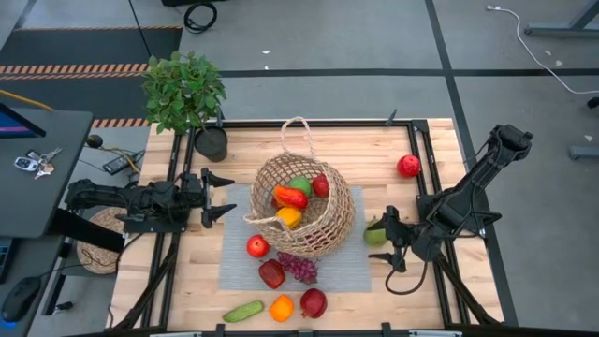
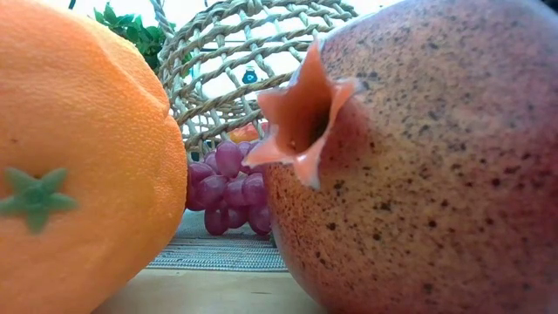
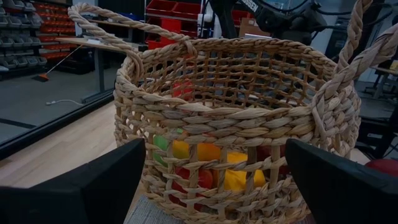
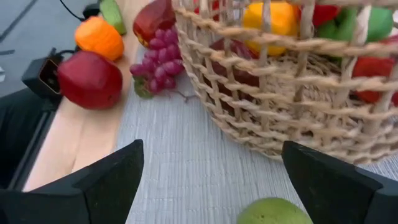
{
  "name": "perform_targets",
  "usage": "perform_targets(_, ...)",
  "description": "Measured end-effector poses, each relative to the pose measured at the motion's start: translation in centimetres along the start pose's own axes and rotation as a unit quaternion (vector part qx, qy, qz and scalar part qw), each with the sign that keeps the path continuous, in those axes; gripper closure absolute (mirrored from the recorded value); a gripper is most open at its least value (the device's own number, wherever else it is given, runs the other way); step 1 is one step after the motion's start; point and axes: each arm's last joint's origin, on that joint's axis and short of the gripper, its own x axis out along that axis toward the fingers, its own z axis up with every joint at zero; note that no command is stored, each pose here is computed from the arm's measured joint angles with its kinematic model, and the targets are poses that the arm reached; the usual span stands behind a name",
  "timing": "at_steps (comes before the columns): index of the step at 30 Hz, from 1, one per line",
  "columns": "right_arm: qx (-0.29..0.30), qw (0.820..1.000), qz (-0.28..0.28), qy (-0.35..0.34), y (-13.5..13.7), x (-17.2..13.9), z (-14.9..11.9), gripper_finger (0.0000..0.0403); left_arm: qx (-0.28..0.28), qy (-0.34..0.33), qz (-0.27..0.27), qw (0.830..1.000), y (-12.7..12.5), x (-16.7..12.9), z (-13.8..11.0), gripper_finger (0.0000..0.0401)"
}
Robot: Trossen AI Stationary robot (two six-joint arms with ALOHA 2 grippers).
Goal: Build produce basket
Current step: Put the pear into the basket
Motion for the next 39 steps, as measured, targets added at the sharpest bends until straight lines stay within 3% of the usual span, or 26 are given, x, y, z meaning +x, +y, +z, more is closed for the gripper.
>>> perform_targets(6,-0.016,1.000,-0.008,-0.004,0.2,0.3,-0.1,0.0018,0.000,0.000,0.000,1.000,0.0,0.0,0.0,0.0009)
perform_targets(14,-0.062,0.996,-0.068,0.015,0.0,1.5,-1.1,0.0018,0.000,0.000,0.000,1.000,0.0,0.0,0.0,0.0009)
perform_targets(27,-0.013,0.988,-0.143,0.049,-1.9,1.8,-1.6,0.0018,0.000,0.000,0.000,1.000,0.0,0.0,0.0,0.0009)
perform_targets(39,-0.004,0.985,-0.156,0.077,-2.9,2.3,-1.4,0.0004,0.000,0.000,0.000,1.000,0.0,0.0,0.0,0.0009)
